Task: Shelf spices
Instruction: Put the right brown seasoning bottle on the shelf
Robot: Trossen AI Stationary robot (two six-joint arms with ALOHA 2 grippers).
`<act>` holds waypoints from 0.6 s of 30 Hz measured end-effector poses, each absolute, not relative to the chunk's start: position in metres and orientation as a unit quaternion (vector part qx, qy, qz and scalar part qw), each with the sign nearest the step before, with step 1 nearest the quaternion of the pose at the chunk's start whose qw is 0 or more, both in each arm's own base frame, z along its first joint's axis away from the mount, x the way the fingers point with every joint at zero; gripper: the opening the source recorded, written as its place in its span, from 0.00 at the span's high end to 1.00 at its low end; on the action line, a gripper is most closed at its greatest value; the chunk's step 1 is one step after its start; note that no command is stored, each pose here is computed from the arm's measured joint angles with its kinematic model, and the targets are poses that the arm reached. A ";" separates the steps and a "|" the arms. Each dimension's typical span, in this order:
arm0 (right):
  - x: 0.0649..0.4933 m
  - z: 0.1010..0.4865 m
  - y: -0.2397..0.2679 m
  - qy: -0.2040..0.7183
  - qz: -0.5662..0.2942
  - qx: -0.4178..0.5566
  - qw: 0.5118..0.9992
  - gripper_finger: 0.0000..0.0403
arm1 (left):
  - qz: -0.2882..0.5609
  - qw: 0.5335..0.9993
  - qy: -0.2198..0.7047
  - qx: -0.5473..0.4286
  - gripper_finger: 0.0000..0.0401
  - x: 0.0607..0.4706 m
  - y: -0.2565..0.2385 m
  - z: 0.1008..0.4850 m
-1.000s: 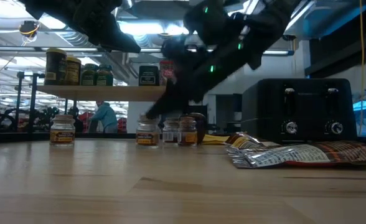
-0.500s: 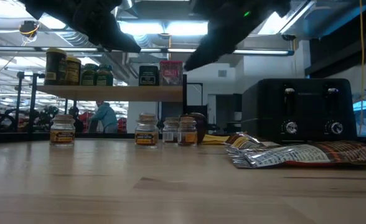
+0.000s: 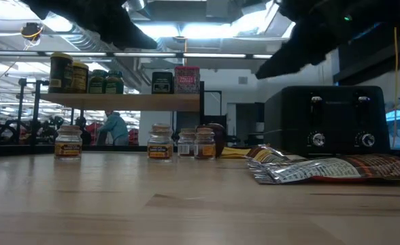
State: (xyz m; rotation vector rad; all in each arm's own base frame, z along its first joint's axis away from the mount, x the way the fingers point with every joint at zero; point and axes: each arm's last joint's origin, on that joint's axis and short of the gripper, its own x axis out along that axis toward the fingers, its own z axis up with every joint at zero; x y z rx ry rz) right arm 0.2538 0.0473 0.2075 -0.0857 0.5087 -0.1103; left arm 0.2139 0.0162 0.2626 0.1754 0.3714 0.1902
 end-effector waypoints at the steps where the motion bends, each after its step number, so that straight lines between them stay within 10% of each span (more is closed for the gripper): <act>1: 0.251 0.203 0.050 0.236 -0.058 -0.029 0.970 0.41 | 0.095 0.975 0.184 0.080 0.97 0.214 0.016 0.264; 18: 0.236 0.125 0.095 0.178 -0.193 -0.015 0.965 0.41 | 0.020 0.971 0.239 0.002 0.55 0.230 -0.027 0.254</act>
